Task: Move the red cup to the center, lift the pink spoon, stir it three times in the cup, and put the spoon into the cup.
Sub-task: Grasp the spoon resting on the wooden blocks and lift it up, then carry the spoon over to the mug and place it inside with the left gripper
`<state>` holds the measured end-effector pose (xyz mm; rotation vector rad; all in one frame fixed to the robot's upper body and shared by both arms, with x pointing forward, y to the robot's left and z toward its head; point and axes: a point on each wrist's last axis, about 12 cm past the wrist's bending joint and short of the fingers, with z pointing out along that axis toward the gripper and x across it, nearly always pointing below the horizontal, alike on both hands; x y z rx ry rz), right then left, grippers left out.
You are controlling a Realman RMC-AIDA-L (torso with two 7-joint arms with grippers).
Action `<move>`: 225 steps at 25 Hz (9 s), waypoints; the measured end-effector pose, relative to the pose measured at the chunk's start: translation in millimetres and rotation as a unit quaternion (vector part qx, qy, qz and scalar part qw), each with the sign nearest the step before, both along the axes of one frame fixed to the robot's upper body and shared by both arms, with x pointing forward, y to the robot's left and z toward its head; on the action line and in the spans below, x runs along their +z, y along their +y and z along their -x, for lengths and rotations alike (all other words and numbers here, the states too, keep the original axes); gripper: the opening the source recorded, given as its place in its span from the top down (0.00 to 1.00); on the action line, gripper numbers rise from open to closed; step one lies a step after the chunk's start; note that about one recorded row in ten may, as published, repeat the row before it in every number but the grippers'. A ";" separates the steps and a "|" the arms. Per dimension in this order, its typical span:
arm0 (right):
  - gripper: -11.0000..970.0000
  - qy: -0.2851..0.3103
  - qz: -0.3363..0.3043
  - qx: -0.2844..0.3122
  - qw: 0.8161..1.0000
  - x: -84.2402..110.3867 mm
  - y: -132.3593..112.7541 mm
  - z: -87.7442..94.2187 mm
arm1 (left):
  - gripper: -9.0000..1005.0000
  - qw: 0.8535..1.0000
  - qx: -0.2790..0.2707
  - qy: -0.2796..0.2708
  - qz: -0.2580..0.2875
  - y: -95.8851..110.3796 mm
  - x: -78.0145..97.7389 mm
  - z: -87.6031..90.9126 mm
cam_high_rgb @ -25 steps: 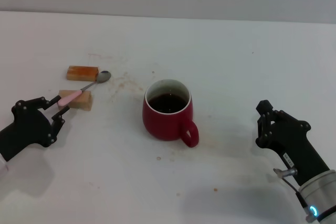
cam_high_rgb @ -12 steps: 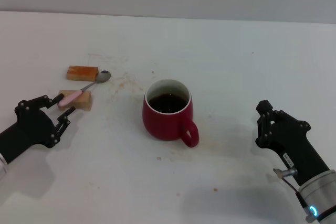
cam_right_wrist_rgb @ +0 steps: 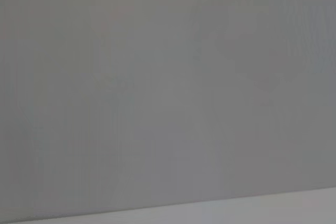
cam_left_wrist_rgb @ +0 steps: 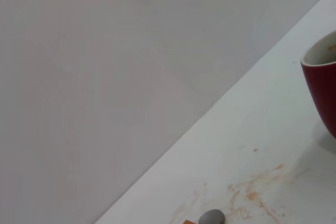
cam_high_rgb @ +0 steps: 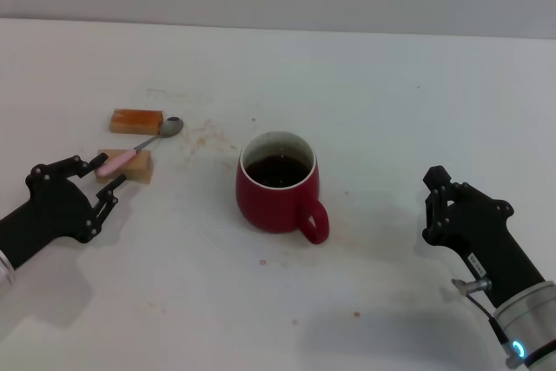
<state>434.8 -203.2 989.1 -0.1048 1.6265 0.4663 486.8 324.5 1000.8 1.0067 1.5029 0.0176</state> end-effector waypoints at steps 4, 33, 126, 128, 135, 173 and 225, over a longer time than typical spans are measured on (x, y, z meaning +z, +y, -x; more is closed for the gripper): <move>0.99 0.000 0.000 0.000 1.000 -0.1 -0.1 0.2 | 0.68 1.000 0.000 -0.001 0.001 -0.7 0.3 -0.7; 0.99 0.001 0.000 -0.002 1.000 -0.5 -0.8 1.5 | 0.72 1.000 0.005 0.001 0.001 -2.4 -0.6 -2.0; 0.99 -0.016 0.066 -0.217 0.974 -9.8 -100.4 29.8 | 0.86 0.922 -0.172 0.033 0.345 -47.4 47.8 22.4; 0.99 -0.016 0.066 -0.217 0.974 -9.8 -100.7 29.8 | 0.86 0.922 -0.174 0.039 0.344 -49.9 46.2 23.4; 0.99 -0.017 0.066 -0.214 0.974 -9.6 -99.8 30.1 | 0.86 0.936 -0.148 0.059 0.313 -52.0 35.2 20.7; 0.99 -0.012 0.060 -0.202 0.977 -10.3 -94.2 25.6 | 0.86 0.944 -0.149 0.068 0.288 -73.3 30.3 4.8; 0.99 -0.008 0.047 -0.194 0.980 -9.6 -85.9 19.4 | 0.86 0.943 -0.173 0.078 0.273 -94.8 27.4 1.1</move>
